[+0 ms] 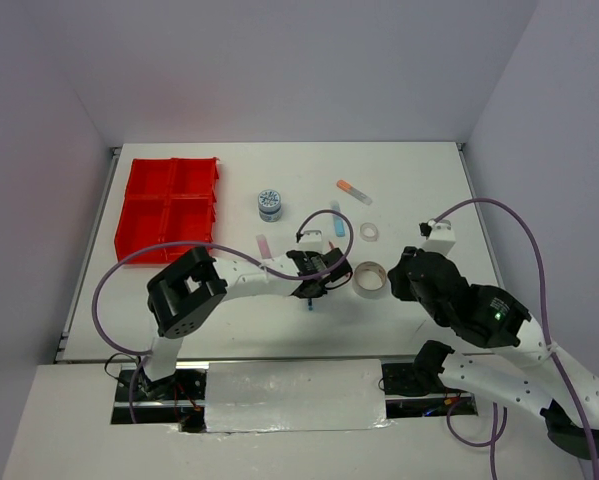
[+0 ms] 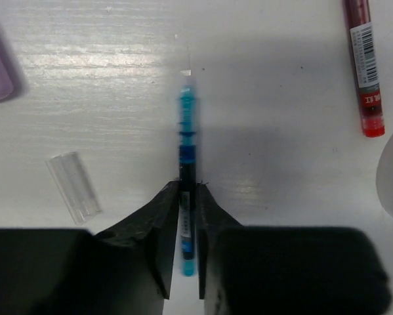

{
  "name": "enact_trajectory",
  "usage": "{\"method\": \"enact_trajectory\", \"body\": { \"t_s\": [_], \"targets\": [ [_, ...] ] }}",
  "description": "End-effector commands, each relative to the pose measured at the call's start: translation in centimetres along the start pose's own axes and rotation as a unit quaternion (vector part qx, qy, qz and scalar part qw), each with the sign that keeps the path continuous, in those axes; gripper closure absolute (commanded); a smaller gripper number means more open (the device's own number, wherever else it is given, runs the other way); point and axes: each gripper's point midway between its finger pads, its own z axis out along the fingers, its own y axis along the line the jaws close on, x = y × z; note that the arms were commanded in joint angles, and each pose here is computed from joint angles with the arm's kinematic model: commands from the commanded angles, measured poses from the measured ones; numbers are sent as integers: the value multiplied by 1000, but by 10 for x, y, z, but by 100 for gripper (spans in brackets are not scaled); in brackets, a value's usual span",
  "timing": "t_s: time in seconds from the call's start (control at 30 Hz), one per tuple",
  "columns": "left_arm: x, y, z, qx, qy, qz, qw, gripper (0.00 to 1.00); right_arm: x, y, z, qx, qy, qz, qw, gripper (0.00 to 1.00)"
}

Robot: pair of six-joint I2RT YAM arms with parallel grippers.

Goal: Sort the stationery into containers
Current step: Pick up the pen from the center of the board.

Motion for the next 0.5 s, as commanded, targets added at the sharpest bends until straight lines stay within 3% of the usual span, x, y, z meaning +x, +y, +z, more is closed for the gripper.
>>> {"method": "enact_trajectory", "body": {
  "t_s": [0.0,0.07,0.1,0.2,0.33,0.47],
  "targets": [
    [20,5,14,2,33,-9,999,74,-19,18,-10,-50,-24,15,998,97],
    [25,5,16,7,43,-10,999,86,-21,22,-15,-72,-29,18,997,97],
    [26,6,16,9,46,-9,999,99,-23,23,-16,-76,-34,22,996,97],
    [28,1,8,42,52,-1,998,100,-22,19,-13,-63,-36,28,997,96],
    [22,-25,-19,153,46,-6,987,100,-25,23,-9,-68,-49,44,996,96],
    [-13,-32,-71,230,-22,-6,973,100,-48,28,-10,-70,-92,77,990,97]
  ]
}}
